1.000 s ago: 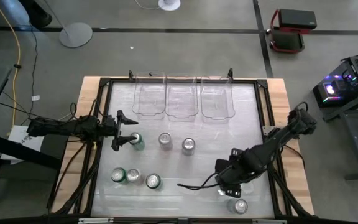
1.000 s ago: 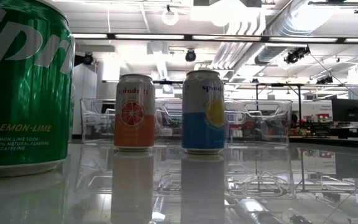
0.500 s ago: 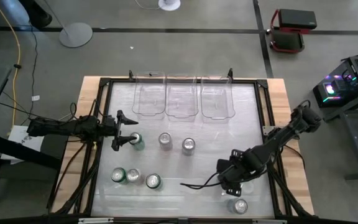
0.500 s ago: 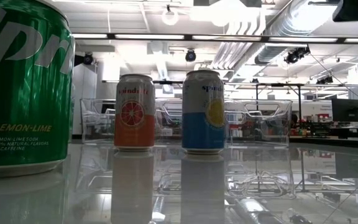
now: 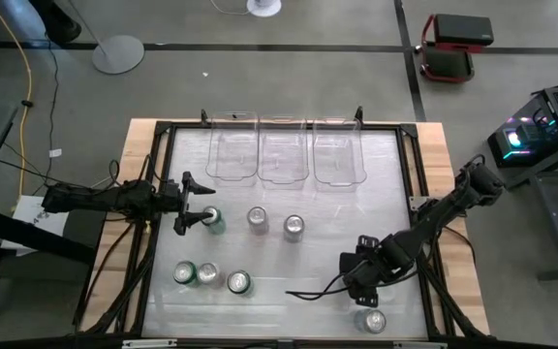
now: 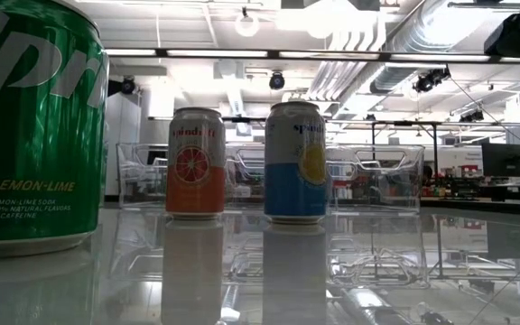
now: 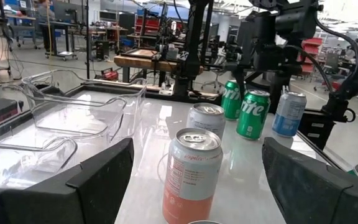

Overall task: Sort soda cans
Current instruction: Put green soda can into the right transparent bin

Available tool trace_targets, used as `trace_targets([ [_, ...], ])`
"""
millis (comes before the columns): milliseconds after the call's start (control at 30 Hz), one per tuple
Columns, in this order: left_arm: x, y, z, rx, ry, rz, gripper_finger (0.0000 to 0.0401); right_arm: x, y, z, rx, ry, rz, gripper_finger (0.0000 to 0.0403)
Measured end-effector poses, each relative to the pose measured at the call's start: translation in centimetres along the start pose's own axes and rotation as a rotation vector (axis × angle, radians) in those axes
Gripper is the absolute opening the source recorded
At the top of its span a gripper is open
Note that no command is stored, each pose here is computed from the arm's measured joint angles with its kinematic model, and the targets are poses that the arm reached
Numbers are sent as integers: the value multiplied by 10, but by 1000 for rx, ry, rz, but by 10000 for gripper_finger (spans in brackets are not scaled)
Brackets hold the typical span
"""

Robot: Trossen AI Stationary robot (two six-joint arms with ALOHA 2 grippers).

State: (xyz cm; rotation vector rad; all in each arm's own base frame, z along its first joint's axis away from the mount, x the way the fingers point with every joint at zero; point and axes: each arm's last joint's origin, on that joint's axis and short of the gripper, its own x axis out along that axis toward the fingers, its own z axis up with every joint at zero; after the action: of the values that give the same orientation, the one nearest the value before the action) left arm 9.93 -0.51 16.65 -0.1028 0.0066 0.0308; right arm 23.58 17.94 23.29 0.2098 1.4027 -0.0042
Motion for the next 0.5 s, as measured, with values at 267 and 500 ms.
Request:
trace_targets([
  [267, 0, 0, 0, 0, 0, 0, 330, 3, 2, 5, -29, -69, -12, 320],
  [500, 0, 0, 0, 1, 2, 0, 330, 11, 3, 7, 11, -54, -26, 320],
])
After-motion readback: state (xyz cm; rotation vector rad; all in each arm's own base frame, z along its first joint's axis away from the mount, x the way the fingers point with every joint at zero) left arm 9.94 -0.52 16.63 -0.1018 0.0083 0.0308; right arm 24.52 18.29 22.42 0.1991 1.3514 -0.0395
